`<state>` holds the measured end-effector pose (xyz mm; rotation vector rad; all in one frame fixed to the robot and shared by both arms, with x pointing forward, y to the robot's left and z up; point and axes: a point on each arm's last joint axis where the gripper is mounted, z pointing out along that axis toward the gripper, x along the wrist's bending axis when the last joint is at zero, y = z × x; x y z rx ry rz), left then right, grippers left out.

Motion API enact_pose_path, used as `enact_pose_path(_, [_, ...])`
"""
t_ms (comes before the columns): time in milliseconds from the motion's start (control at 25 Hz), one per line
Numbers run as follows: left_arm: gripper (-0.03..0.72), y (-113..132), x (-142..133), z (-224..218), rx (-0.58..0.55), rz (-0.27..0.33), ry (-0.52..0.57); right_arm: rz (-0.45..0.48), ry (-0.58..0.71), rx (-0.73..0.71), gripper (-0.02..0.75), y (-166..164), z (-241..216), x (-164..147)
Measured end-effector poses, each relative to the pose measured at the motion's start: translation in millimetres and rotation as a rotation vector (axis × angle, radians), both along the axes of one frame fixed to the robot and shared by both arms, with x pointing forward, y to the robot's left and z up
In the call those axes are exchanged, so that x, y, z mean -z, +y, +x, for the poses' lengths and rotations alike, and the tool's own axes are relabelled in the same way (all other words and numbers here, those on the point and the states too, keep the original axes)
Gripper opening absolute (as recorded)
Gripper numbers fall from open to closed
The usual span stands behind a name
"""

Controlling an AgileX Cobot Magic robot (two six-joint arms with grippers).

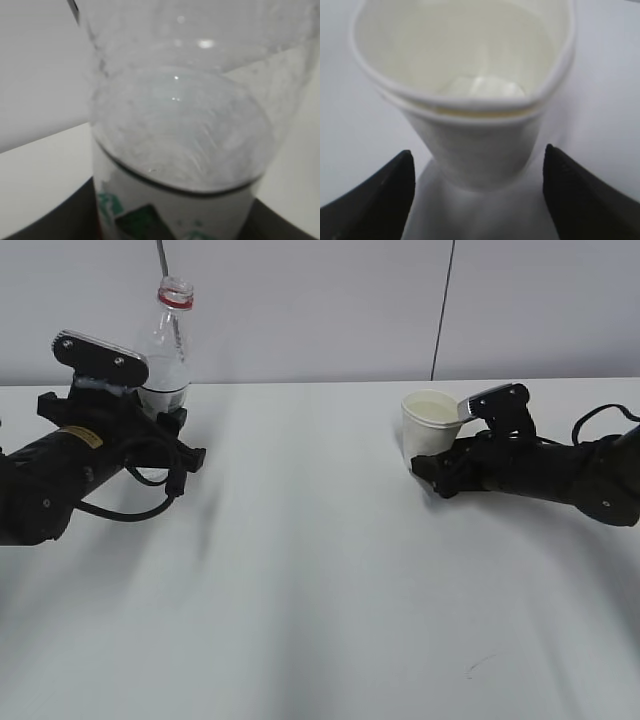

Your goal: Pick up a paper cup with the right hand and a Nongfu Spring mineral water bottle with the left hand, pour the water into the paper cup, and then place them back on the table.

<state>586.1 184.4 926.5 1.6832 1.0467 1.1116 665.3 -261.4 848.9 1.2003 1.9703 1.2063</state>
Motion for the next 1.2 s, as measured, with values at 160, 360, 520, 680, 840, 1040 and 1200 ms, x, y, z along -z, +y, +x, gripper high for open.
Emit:
enact_pose_path(160, [0.367, 0, 0, 0, 0.0, 0.0, 0.0, -0.005, 0.016, 0.013, 0.591, -3, -7, -3])
enact_pose_path(360, [0.367, 0, 0, 0, 0.0, 0.0, 0.001, -0.015, 0.012, 0.031, 0.591, -5, -12, -16])
enact_pose_path(520, [0.367, 0, 6, 0, -0.003, -0.005, 0.018, -0.034, 0.036, 0.053, 0.591, -8, -18, -22])
enact_pose_path(680, [0.367, 0, 11, 1, -0.006, -0.012, 0.034, -0.04, 0.044, 0.063, 0.591, -9, -27, -30])
enact_pose_path(840, [0.367, 0, 12, 1, -0.013, -0.033, 0.031, -0.039, 0.032, 0.07, 0.591, -9, -32, -40])
enact_pose_path(1040, [0.367, 0, 11, 2, -0.03, -0.076, 0.019, -0.048, 0.019, 0.087, 0.591, -11, -34, -53])
enact_pose_path(1200, [0.367, 2, 18, 3, -0.059, -0.114, 0.019, -0.064, 0.035, 0.121, 0.591, -14, -36, -62])
